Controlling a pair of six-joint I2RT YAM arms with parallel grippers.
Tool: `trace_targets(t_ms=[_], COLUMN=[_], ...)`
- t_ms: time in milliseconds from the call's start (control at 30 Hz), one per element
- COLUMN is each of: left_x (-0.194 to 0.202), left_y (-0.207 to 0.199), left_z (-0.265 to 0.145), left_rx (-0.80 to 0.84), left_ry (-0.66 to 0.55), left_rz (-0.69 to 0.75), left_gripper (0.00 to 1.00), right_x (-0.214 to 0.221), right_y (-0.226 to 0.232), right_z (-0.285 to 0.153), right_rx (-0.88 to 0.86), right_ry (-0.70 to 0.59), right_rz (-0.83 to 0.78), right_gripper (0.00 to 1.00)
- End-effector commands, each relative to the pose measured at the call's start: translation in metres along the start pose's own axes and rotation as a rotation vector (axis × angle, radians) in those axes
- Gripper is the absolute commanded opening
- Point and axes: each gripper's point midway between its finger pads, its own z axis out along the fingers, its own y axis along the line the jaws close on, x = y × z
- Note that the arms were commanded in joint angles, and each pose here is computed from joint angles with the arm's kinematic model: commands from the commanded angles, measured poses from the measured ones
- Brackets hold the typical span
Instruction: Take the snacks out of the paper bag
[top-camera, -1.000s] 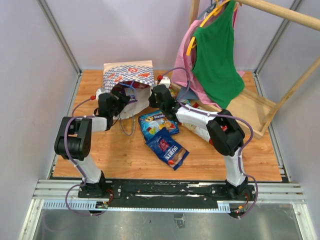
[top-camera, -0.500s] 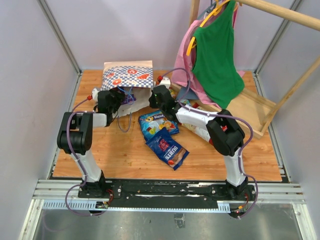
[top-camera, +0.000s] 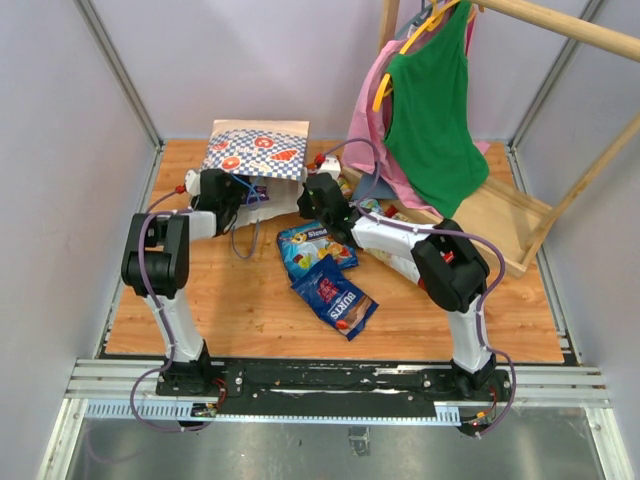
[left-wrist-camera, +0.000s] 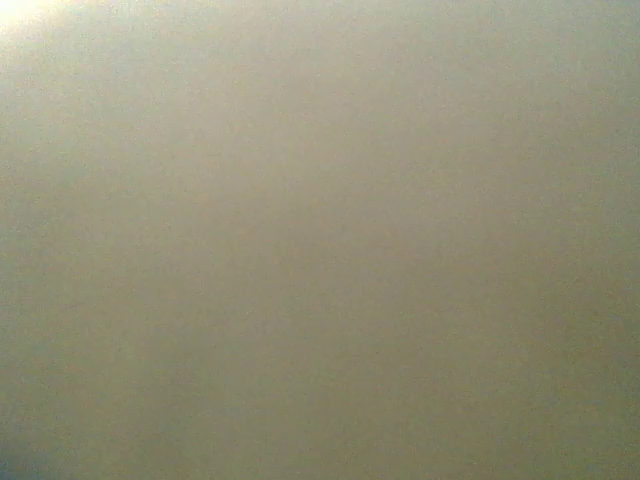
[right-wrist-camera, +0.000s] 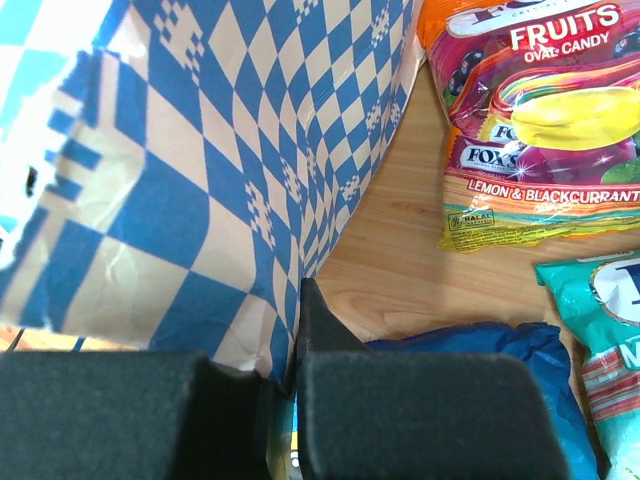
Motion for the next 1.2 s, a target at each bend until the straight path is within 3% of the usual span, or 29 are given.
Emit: trace_targets(t_ms=[0,133,300,633,900,967,1033,1167], left_x=[0.003,0.002,0.006,0.008,0.003,0.003,0.002,0.000], left_y=[0.023,0.021,0.017,0.015,0.014,0.013,0.011,0.002], left_z=[0.014,0.019,0.022,0.025,0.028,0.026,0.024,0.013], left_rx=[-0.105,-0.096,-0.058,-0.005,0.003,0.009,0.015,0.046], left_ry=[0.015,0.020,0.041,0.061,0.065,0.067,0.070,0.079], left_rz=[0.036,0.052,0.062,0.069,0.071,0.069,0.067,0.072], left_gripper=[1.00,1.00,0.89,0.48,0.28,0.19,0.03,0.00], right_x=[-0.021,-0.022,-0.023,-0.022,-0.021,-0.021,-0.022,-0.021], right_y=[-0.002,-0.002,-0.002,-0.001,-0.002,-0.002,-0.002,-0.004], right_z=[-0.007,-0.007,-0.007,-0.005,-0.004,-0.003,-0.003,-0.003], right_rx=[0.010,0.010,0.011,0.005,0.006,0.009,0.010,0.018], right_ry=[-0.049,-0.051,-0.053,-0.046,-0.044,-0.045,-0.046,-0.046], right_rz=[0.003,0.002,0.003,0.005,0.006,0.004,0.005,0.011], right_gripper=[0.01,0.01,0.01,0.01,0.01,0.01,0.01,0.01])
